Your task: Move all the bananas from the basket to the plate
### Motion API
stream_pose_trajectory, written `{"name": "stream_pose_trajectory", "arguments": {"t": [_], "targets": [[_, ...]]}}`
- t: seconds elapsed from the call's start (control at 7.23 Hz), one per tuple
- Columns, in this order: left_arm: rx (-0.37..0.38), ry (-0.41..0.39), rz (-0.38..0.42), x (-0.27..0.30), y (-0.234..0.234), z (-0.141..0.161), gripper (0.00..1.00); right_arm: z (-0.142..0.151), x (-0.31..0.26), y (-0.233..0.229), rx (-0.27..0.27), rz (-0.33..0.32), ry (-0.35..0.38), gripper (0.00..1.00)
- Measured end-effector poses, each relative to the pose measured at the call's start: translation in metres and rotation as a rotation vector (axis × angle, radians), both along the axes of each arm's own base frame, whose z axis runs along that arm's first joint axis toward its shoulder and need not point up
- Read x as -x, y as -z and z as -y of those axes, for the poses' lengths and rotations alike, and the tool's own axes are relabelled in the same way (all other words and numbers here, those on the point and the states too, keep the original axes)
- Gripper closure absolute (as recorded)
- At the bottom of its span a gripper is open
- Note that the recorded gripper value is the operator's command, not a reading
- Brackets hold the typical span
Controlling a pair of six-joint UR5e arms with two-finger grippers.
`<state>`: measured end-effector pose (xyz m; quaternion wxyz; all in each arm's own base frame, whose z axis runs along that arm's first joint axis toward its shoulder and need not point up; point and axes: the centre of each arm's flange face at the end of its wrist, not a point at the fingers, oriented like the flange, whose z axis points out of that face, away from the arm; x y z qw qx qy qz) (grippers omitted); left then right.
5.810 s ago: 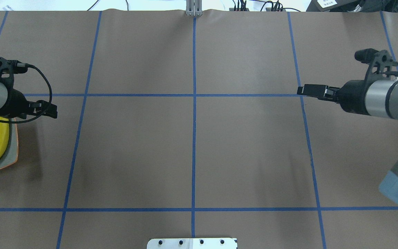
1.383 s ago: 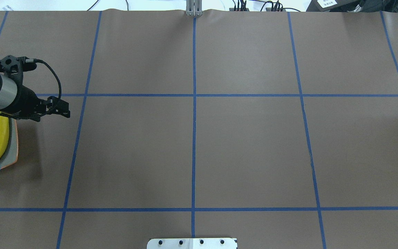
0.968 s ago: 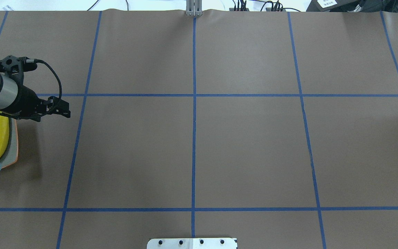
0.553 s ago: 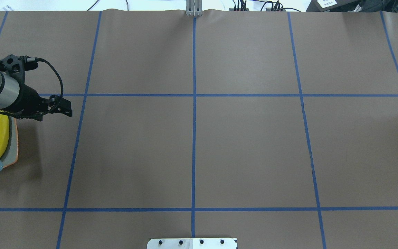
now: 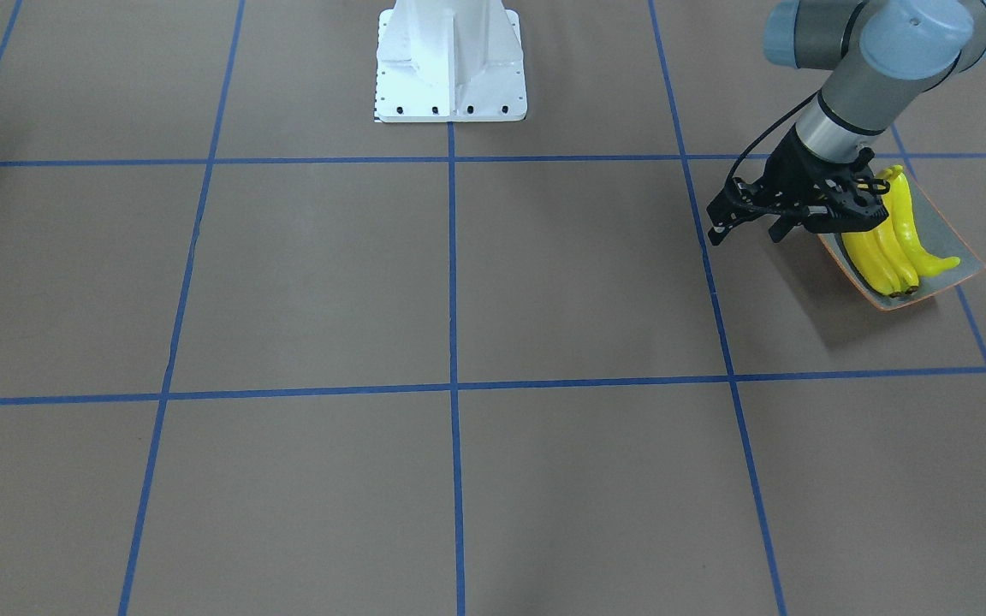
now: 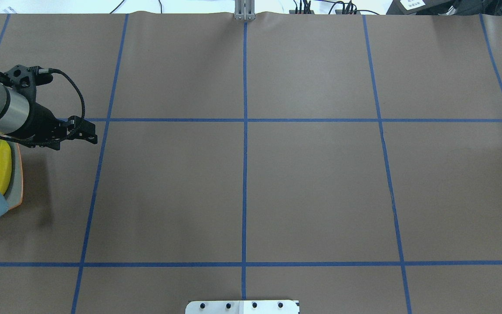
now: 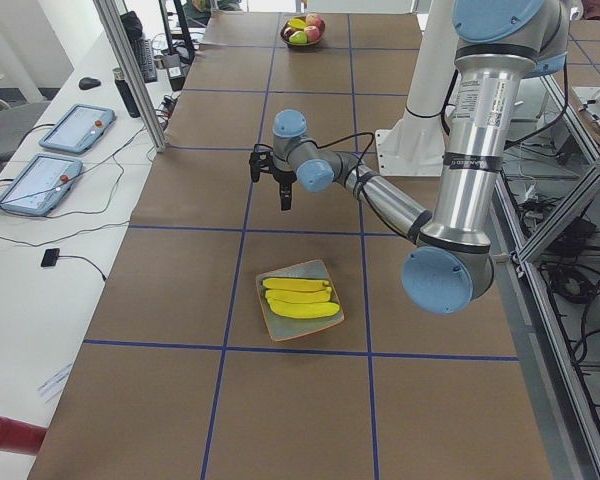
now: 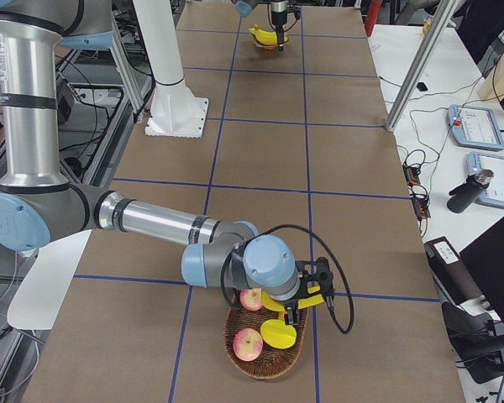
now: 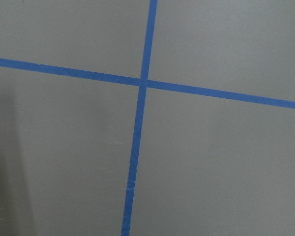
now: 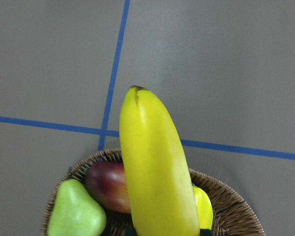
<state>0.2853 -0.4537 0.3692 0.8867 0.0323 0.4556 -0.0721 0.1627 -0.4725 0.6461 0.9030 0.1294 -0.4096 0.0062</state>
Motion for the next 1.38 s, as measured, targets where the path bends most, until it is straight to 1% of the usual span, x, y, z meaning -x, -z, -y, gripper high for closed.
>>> {"name": "stream_pose_trajectory", "arguments": {"t": [0.14, 0.28, 0.42, 0.69, 0.83, 0.97, 1.11, 1.38], "targets": [[-0.012, -0.002, -0.013, -0.002, 0.009, 0.001, 0.0, 0.015, 0.014, 0.036, 0.03, 0.027, -0.01, 1.0], [-0.03, -0.003, -0.03, -0.004, 0.022, 0.004, 0.01, 0.032, 0.042, 0.071, 0.064, 0.059, -0.02, 1.0], [-0.052, -0.001, -0.051, -0.008, 0.039, 0.009, 0.01, 0.051, 0.08, 0.107, 0.085, 0.084, -0.015, 1.0], [-0.095, 0.006, -0.097, -0.017, 0.077, 0.019, 0.01, 0.092, 0.164, 0.179, 0.116, 0.127, 0.018, 1.0], [-0.115, 0.006, -0.116, -0.021, 0.089, 0.023, 0.01, 0.106, 0.21, 0.213, 0.131, 0.143, 0.044, 1.0], [-0.137, 0.006, -0.136, -0.026, 0.093, 0.029, 0.01, 0.116, 0.255, 0.246, 0.138, 0.156, 0.073, 1.0], [-0.169, 0.006, -0.164, -0.034, 0.092, 0.037, 0.0, 0.121, 0.294, 0.277, 0.154, 0.17, 0.087, 1.0], [-0.256, 0.002, -0.243, -0.048, 0.098, 0.05, 0.0, 0.12, 0.365, 0.335, 0.198, 0.199, 0.098, 1.0]]}}
